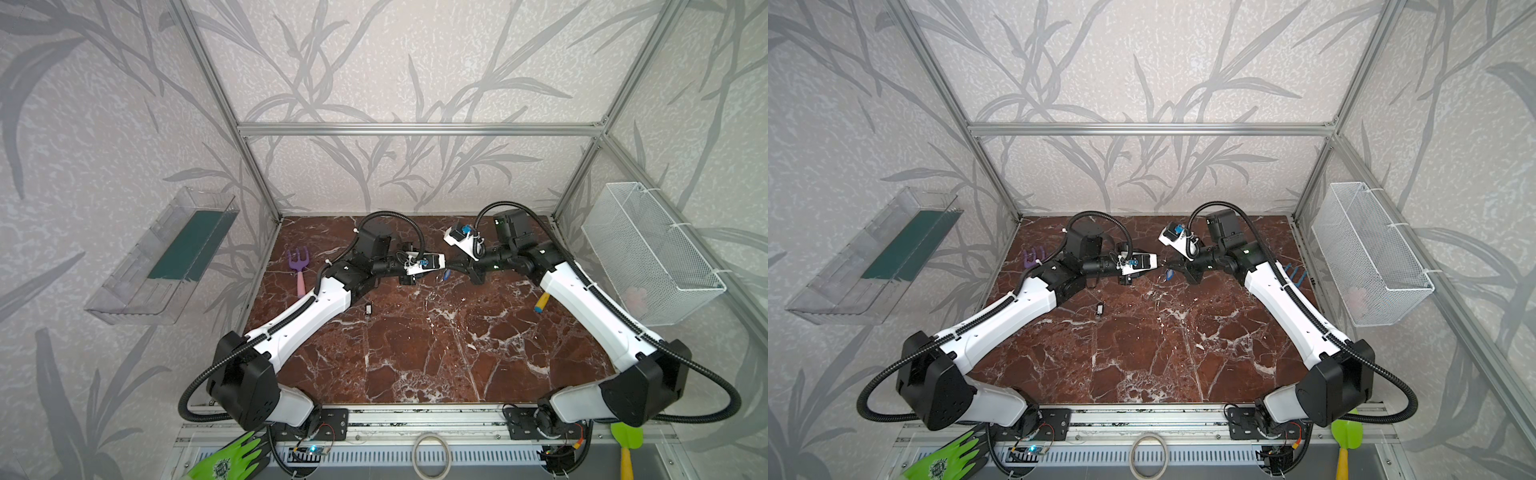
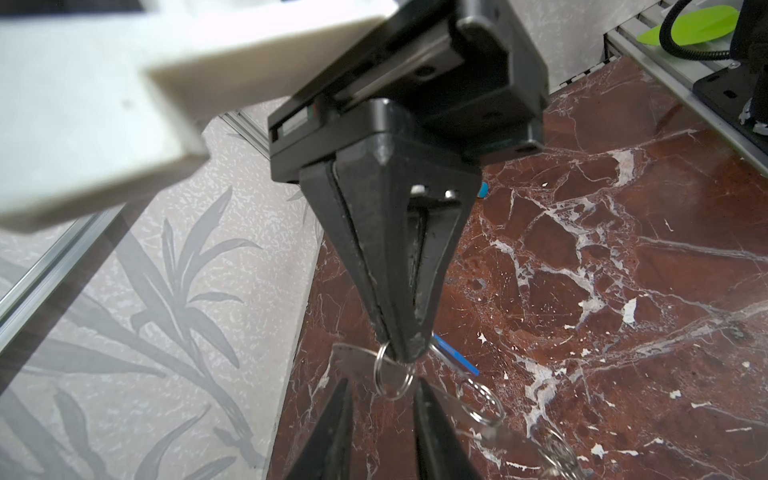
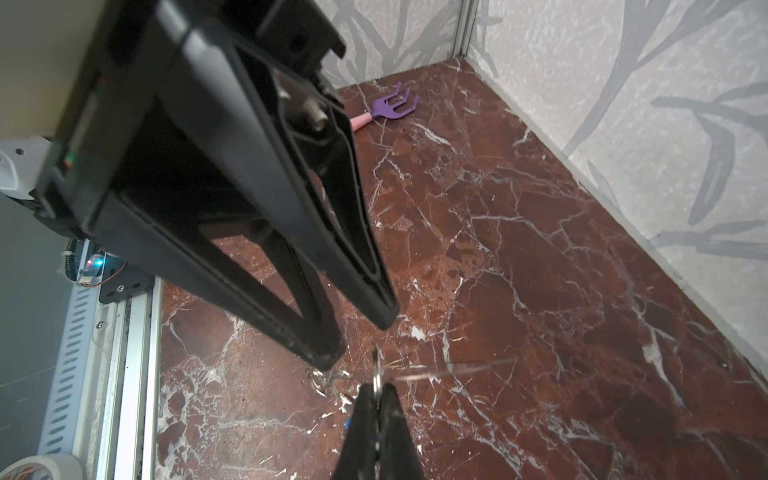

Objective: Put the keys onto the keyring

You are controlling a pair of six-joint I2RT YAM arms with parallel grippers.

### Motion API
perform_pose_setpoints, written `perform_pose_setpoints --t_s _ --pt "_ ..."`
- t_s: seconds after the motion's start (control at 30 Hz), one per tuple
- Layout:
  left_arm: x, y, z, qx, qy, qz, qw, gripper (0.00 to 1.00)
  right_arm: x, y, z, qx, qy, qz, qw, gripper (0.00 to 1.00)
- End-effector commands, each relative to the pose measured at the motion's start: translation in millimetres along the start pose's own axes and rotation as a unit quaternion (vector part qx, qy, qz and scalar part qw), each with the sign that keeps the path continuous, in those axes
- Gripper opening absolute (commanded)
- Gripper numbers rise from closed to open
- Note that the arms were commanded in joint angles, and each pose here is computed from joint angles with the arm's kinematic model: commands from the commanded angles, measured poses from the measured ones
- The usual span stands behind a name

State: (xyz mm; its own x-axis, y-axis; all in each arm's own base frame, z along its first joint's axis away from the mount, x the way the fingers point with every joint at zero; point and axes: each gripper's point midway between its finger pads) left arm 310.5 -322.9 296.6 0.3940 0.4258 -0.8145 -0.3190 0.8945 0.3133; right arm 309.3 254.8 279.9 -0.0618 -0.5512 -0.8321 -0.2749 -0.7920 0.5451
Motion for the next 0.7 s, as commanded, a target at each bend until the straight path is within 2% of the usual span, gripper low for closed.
perform_pose_setpoints --t_s 0.0,0.67 --pt "-11.0 7.9 2.0 -0.001 -0.039 0.012 0.999 0.28 -7.0 4.5 4.2 -0.004 0.001 0.006 1.000 0.00" --pt "-2.0 -11.1 -2.8 0.016 -0.047 0.052 0.997 0.28 -14.9 4.8 6.2 -0.006 0.008 0.002 1.000 0.00"
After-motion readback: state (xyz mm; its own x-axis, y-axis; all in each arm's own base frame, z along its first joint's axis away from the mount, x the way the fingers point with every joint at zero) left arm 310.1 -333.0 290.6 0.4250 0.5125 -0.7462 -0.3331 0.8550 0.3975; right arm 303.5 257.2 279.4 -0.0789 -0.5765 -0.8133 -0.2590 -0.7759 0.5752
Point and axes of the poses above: each gripper's point midway between its finger pads, its own y axis back along the fingers, its own z axis along the line the jaws close on, x = y × z, and after that the axes turned 9 degrees about y, right-handed
